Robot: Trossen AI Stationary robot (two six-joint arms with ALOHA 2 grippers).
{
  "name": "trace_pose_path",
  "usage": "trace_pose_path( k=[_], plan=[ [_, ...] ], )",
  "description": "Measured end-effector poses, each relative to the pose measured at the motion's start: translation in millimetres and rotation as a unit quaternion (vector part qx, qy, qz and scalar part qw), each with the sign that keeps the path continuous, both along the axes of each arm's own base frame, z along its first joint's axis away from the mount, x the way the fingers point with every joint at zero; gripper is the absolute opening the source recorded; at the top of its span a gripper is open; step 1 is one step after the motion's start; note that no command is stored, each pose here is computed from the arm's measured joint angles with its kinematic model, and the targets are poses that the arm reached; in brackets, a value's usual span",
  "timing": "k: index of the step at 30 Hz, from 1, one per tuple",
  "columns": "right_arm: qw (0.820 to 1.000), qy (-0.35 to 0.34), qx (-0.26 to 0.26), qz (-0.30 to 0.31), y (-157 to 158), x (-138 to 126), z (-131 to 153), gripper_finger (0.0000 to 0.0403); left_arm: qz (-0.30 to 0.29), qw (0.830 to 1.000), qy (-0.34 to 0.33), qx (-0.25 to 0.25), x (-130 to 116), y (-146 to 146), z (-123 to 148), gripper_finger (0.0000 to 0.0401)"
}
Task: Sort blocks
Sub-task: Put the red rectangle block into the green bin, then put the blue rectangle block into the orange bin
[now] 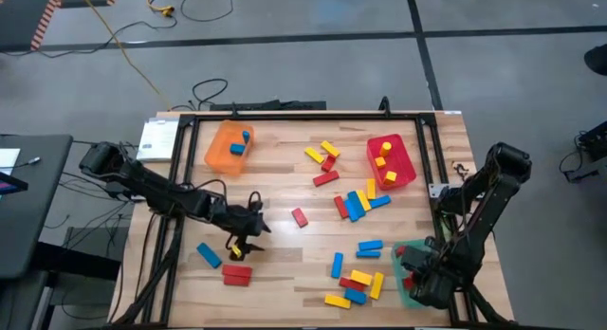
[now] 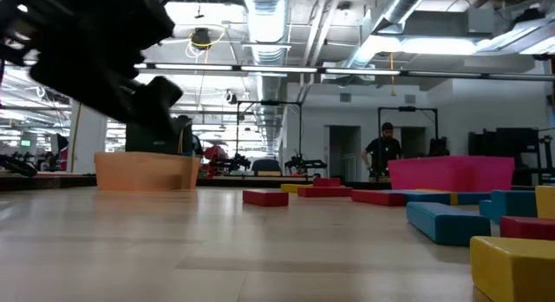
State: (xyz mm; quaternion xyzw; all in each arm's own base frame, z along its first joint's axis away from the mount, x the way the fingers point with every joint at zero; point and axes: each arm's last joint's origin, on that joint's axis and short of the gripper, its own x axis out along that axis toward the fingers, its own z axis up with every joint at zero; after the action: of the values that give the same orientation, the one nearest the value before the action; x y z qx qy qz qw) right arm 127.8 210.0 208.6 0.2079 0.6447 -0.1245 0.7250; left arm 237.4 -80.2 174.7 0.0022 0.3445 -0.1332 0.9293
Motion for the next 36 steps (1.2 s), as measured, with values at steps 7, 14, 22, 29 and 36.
trace_pose_path(
  k=[7,14,22,29,36],
  plan=[
    [1.000,-0.002,0.004,0.000,-0.7,-0.5,1.8,0.0182,-0.006,0.998,0.058,-0.015,-10.1,-9.2,-6.9,0.0279],
    [1.000,-0.003,0.006,0.004,-1.2,-0.8,3.1,0.0204,-0.010,0.999,0.046,-0.020,-9.3,-11.7,-5.2,0.0279],
    [1.000,-0.017,0.019,0.005,-2.6,0.9,24.0,0.0214,-0.017,0.999,0.023,-0.018,-6.7,-12.6,-2.3,0.0279],
    [0.994,-0.101,-0.011,0.044,-1.1,12.2,43.0,0.0214,-0.019,1.000,-0.009,-0.022,-2.9,-13.8,2.6,0.0279],
    [0.975,-0.180,-0.073,0.110,-7.7,33.9,48.9,0.0214,-0.023,0.999,-0.041,-0.023,0.4,-14.9,7.3,0.0279]
  ],
)
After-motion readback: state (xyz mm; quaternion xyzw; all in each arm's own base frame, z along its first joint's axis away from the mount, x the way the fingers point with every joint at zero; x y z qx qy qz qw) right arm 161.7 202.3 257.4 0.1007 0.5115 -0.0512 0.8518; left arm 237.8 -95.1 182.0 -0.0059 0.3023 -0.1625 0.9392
